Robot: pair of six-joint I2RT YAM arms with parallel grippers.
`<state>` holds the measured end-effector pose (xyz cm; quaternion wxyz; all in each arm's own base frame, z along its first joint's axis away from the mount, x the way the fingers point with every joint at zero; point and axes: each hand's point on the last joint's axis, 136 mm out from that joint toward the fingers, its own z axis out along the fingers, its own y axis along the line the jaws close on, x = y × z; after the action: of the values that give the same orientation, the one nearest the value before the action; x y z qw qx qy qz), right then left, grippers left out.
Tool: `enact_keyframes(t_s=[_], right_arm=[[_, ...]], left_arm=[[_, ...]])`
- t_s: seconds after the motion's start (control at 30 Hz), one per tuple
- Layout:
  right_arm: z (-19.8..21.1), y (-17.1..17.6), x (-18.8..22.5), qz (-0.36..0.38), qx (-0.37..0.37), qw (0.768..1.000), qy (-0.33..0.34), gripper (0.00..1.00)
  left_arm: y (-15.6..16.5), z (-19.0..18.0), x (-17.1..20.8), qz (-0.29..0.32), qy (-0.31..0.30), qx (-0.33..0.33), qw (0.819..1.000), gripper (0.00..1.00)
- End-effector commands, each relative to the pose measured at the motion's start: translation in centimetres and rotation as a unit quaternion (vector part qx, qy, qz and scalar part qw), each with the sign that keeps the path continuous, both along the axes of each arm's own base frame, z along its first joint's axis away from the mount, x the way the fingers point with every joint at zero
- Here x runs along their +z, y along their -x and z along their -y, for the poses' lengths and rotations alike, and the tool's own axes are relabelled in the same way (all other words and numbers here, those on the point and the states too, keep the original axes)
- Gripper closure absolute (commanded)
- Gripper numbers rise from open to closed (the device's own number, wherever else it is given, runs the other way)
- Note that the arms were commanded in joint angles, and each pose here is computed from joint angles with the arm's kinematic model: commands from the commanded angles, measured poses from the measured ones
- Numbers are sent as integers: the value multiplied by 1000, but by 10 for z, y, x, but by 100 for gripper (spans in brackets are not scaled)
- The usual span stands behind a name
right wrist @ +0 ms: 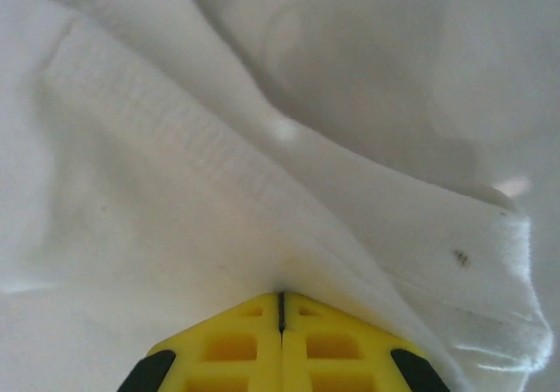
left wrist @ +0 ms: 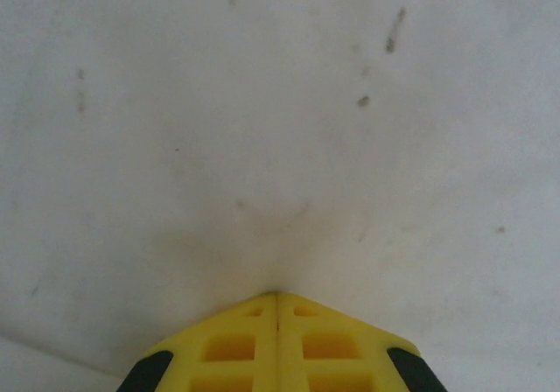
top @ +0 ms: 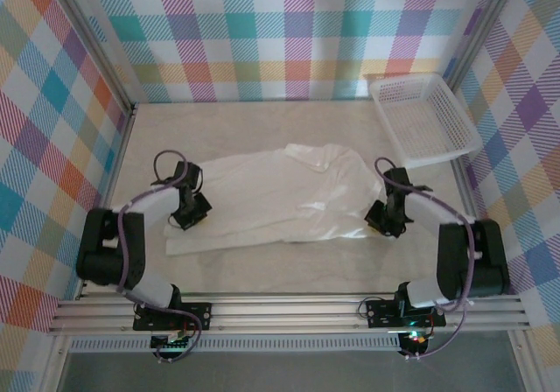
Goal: Fold the inside-out t-shirt
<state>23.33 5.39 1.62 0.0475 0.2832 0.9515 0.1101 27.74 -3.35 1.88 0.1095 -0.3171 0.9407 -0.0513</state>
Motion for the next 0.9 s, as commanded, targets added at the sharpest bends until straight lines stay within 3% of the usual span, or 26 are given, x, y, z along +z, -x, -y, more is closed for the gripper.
enact_keyframes(t_s=[0.0, 0.1, 0.2, 0.3, 0.37, 0.47, 0.67, 0.77, 0.87], right_arm=[[-11, 47, -1, -51, -20, 998, -40, 100], [-17, 29, 32, 18, 18, 999, -49, 97], [-46, -18, 86, 135, 91, 982, -94, 84], [-87, -55, 121, 201, 184, 957, -103, 71], [-105, -77, 120, 200, 227, 951, -56, 64], [-106, -110, 103, 170, 228, 959, 8, 60], [-124, -150, 63, 135, 226, 964, 35, 53], [-135, -161, 45, 120, 222, 968, 18, 54], [-149, -172, 47, 143, 227, 963, -9, 64]], left_arm=[[41, 3, 7, -18, 26, 9, 999, 100], [30, 8, 43, 52, 39, -7, 998, 99], [5, 29, 87, 142, 83, -58, 985, 68], [-16, 47, 116, 193, 113, -105, 969, 54], [-23, 54, 126, 202, 114, -125, 965, 50], [-28, 60, 134, 208, 105, -142, 962, 46], [-25, 65, 137, 210, 95, -151, 961, 33], [-21, 64, 132, 202, 92, -151, 963, 32], [-18, 63, 129, 199, 89, -151, 964, 32]])
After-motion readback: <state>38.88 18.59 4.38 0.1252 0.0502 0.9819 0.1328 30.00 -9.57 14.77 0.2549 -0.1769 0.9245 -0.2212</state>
